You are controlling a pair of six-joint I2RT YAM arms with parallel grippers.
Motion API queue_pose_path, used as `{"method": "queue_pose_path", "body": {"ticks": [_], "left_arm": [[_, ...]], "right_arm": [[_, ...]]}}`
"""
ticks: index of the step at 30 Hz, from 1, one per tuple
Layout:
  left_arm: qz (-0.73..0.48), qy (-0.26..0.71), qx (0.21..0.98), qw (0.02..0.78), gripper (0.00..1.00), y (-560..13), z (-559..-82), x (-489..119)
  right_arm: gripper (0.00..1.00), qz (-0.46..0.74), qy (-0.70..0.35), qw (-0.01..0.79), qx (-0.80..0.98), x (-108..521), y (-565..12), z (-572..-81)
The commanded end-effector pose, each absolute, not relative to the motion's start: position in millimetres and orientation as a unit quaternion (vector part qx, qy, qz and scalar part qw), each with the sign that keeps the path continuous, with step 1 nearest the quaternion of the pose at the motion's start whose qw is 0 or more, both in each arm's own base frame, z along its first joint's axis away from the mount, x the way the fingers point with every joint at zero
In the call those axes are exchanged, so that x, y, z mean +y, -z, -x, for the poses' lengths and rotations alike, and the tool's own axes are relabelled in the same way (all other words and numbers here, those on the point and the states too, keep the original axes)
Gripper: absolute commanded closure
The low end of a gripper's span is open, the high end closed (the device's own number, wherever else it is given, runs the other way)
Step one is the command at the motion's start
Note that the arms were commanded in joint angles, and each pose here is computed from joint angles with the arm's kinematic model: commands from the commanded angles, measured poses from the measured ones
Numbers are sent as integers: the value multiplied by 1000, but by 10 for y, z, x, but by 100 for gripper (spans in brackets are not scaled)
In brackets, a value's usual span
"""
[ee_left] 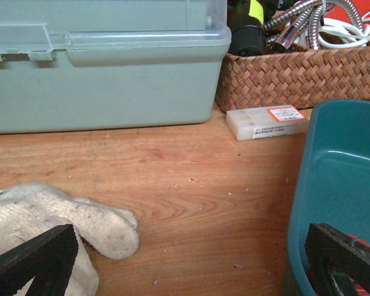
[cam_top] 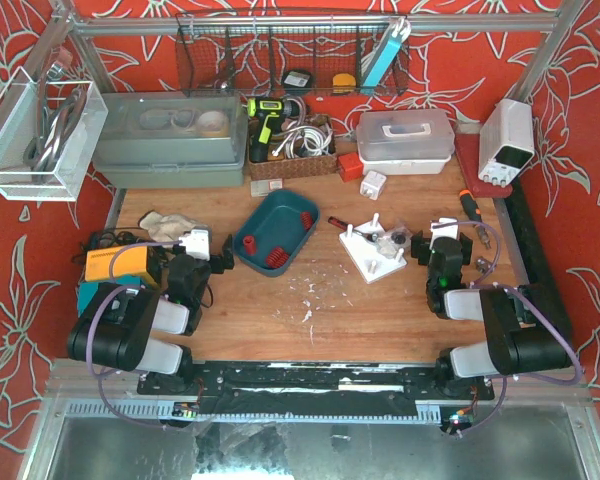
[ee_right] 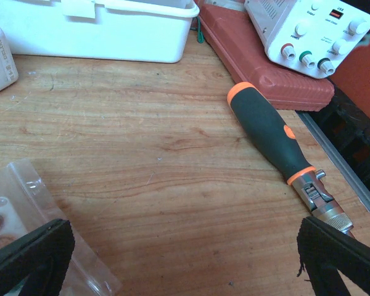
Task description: Install the large spring
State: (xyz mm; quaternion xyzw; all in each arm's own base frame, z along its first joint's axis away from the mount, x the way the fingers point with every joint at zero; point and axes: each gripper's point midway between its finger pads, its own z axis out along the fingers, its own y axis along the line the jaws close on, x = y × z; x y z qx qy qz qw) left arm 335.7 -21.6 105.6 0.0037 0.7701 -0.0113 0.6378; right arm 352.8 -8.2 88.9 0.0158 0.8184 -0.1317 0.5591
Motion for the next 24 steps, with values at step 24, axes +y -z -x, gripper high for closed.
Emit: {"method": "queue_pose_path", "body": {"ticks": [24], "left_arm": [[24,15,769,639,0,-1644,-3641,-205]], "right_arm": [[1,-20,146,567,811,-138,-1271,-3502]]}}
